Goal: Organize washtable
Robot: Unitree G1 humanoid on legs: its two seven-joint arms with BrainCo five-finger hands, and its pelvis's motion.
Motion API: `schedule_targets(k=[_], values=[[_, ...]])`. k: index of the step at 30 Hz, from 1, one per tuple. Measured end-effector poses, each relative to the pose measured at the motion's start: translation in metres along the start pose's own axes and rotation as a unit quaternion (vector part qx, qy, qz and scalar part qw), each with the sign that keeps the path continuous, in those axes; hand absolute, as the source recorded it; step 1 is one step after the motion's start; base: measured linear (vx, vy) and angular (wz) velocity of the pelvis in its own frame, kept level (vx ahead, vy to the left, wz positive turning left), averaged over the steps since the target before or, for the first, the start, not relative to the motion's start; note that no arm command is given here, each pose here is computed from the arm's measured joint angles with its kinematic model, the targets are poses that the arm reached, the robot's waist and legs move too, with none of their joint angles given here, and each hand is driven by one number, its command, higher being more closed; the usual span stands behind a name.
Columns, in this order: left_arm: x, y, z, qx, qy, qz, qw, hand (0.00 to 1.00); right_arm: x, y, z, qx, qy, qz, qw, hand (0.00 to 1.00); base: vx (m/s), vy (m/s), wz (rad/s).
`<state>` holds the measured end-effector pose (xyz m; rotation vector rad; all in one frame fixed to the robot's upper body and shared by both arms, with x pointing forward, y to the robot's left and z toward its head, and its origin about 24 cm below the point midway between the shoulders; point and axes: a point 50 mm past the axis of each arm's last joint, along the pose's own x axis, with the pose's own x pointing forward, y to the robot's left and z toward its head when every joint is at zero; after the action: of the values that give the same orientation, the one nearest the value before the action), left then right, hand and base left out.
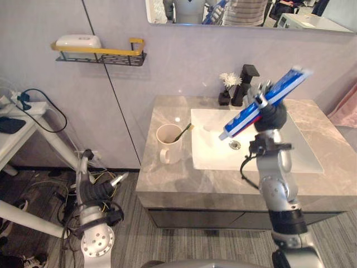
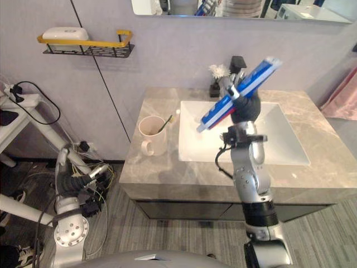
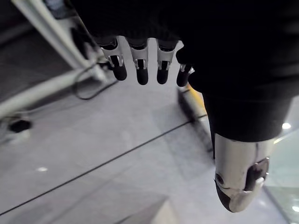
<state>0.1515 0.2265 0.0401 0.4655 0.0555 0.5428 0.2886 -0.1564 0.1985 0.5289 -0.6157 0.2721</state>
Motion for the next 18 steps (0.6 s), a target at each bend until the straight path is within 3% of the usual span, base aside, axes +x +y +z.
schedule_targets(k=[5,11,18], values=[[-0.011,-0.018,-0.043,-0.001,0.102,-0.044,0.994,0.00,0.031,0.021,0.009,-0.058,-0.019,0.059,0.996,1.00,0.02,0.002,0.06],[-0.047,-0.040,-0.117,0.017,0.291,-0.099,0.951,0.00,0.051,0.054,-0.006,-0.110,0.022,0.138,0.984,1.00,0.00,0.001,0.01],[-0.073,-0.036,-0.147,0.035,0.374,-0.111,0.920,0.00,0.063,0.075,-0.009,-0.155,0.025,0.188,0.970,1.00,0.00,0.000,0.00]])
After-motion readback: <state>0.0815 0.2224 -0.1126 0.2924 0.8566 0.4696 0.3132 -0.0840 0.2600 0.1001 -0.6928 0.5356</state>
